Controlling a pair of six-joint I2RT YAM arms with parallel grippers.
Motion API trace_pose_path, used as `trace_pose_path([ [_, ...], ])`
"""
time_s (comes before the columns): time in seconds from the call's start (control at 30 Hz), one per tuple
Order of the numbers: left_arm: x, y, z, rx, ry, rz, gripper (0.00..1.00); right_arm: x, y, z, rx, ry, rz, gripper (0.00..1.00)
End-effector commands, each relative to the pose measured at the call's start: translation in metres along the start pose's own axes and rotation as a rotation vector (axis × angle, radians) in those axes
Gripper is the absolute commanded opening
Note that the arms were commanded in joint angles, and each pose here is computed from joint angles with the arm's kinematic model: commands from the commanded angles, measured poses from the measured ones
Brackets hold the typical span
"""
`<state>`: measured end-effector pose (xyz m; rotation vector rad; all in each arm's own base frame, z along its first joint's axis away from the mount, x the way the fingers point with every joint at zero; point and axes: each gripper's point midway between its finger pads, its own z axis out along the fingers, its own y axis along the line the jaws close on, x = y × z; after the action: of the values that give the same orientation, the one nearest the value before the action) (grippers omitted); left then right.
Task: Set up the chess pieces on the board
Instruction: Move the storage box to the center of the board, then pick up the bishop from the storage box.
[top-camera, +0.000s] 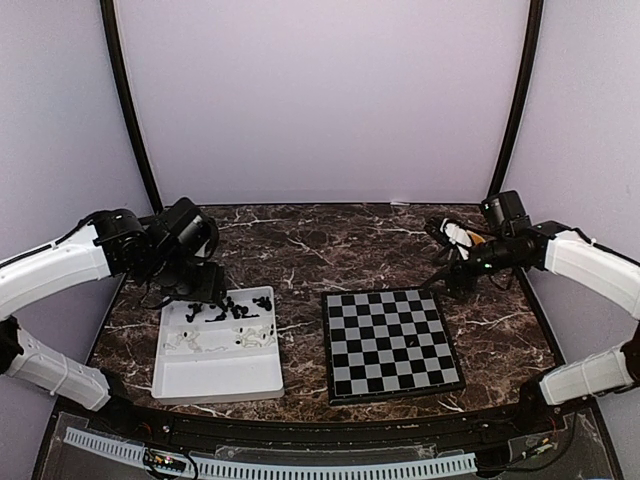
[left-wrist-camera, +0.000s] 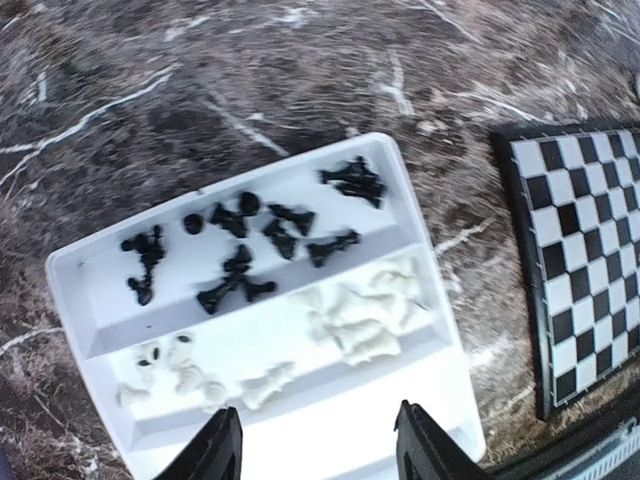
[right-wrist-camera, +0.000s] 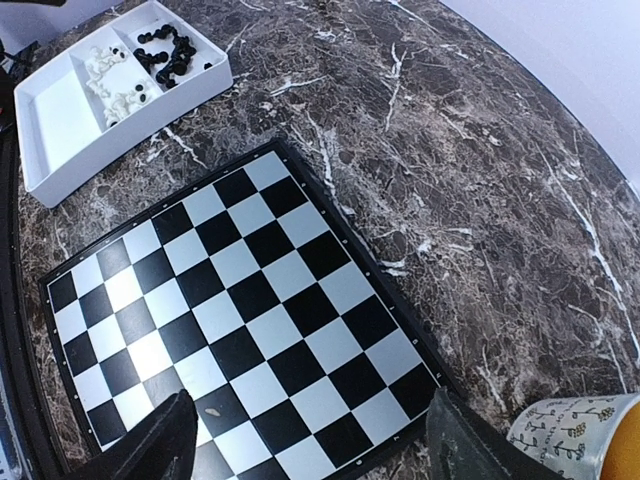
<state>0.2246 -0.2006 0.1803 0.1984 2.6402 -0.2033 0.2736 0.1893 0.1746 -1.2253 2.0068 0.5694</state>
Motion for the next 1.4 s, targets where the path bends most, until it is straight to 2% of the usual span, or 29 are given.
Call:
trace_pose_path([
  [0.0,0.016,0.057,0.009,-0.121,0.049,-0.065,0.53,0.006,-0.005,0.015,-0.009,-0.011,0.063,0.78],
  [0.2,0.030,0.092,0.039,-0.133,0.121,-0.180,0.40,0.017,-0.015,0.031,0.002,0.020,0.095,0.73],
  [0.37,0.052,0.113,0.055,-0.170,0.189,-0.230,0.39,0.024,-0.019,0.029,0.044,0.035,0.065,0.73],
  [0.57,0.062,0.106,0.074,-0.095,0.232,-0.242,0.35,0.027,-0.021,0.028,0.068,0.045,0.049,0.73],
  [0.7,0.074,0.102,0.083,-0.073,0.288,-0.241,0.26,0.032,-0.018,0.030,0.056,0.049,0.047,0.73],
  [1.37,0.093,0.119,0.088,-0.183,0.354,-0.274,0.26,0.036,-0.013,0.031,0.037,0.054,0.037,0.73],
])
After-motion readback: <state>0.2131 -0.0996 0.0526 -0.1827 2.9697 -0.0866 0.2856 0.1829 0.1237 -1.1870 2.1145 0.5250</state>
